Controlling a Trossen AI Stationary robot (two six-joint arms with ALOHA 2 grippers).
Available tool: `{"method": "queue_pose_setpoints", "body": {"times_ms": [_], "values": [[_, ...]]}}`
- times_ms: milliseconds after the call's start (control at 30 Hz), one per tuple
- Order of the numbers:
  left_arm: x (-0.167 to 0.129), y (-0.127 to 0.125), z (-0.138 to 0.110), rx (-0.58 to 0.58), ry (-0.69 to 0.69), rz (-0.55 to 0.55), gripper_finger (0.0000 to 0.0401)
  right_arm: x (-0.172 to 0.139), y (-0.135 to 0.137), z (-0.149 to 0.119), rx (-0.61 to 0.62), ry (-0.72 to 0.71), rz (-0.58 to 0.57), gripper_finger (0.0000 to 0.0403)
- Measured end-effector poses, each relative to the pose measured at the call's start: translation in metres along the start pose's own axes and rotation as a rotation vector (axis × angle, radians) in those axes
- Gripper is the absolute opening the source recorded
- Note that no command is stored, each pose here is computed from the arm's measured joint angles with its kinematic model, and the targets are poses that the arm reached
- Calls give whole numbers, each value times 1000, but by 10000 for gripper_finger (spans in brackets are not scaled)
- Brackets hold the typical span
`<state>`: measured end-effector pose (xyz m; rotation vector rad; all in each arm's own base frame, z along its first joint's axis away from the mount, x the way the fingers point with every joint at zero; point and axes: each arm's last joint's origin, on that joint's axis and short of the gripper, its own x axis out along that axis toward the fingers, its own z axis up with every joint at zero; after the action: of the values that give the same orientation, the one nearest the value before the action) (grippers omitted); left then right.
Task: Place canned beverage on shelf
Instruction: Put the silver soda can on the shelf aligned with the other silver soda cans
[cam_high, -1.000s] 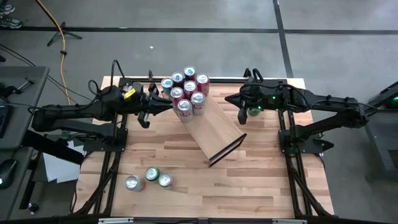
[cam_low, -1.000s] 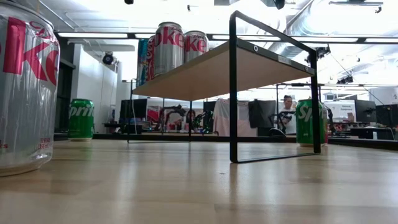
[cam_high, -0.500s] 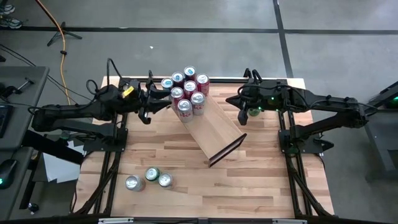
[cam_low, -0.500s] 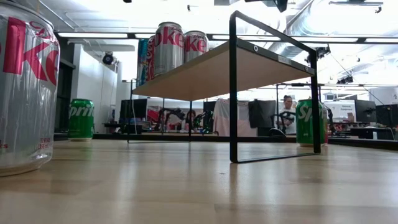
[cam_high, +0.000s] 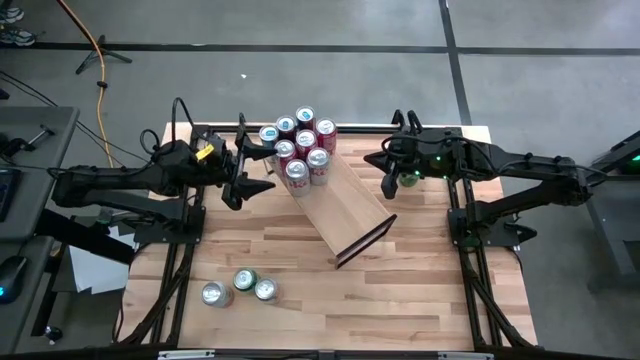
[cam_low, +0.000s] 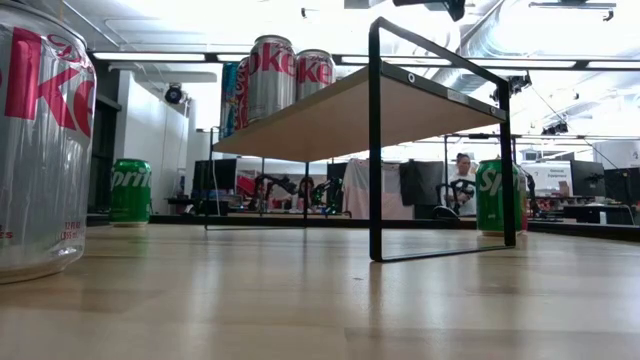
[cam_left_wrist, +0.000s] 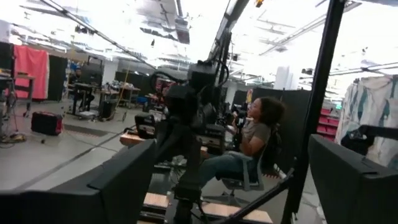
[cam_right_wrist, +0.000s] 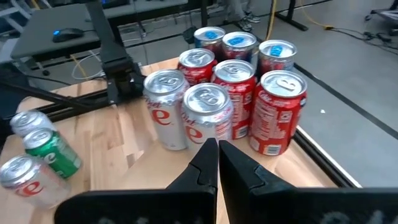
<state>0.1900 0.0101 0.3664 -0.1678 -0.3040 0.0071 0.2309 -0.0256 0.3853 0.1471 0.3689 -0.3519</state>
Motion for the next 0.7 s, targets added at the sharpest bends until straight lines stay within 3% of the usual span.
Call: {"method": "queue_pose_setpoints", "body": {"times_ms": [100,200,400,533,700], "values": [[6,-6,5,-21,31,-20,332,0,-1,0,-1,2,-19,0],[17,-18,13,-41,177,-42,330,0,-1,-1,-5,11,-22,0],[32,-50,35,22,694,-32,329,0,-3,-6,-22,62,-36,0],[32,-74,22,77,1050,-26,329,0,-7,-10,-29,110,-58,0],[27,-107,-23,143,1293,-99,329,0,-14,-15,-31,162,-90,0]]}}
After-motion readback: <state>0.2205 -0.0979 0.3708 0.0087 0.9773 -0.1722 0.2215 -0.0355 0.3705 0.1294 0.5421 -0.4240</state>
